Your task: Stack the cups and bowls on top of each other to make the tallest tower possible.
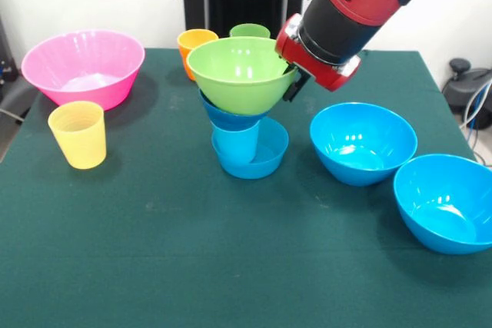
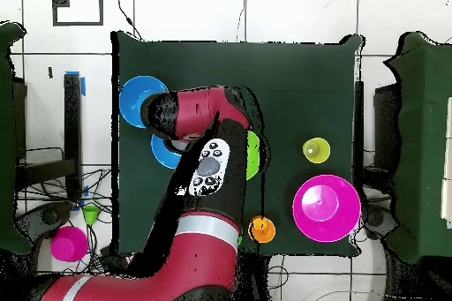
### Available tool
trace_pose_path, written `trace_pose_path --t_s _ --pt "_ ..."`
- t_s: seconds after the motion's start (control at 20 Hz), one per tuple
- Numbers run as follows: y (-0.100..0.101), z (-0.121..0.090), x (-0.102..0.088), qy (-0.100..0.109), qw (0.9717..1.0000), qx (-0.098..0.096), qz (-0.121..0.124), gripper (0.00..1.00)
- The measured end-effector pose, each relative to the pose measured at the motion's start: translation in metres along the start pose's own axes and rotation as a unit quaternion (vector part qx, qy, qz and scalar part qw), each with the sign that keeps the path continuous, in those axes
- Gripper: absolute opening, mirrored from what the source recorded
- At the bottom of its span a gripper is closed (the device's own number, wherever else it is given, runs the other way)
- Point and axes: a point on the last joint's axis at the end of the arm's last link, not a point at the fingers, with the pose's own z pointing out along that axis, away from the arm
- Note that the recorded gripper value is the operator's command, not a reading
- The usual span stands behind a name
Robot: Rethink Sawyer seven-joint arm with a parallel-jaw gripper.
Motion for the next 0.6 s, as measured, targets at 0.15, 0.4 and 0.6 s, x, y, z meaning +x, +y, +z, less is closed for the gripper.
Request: trace_pose_path --t_s 0.15,0.4,0.6 --pt "0.0001 0.0015 0.0000 0.000 1.0000 0.001 0.000 0.00" --pt "-0.0004 0.0031 0.0001 0.001 1.0000 0.002 0.000 0.00" --pt "-0.0006 0.0032 0.0000 0.001 1.0000 0.002 0.001 0.00"
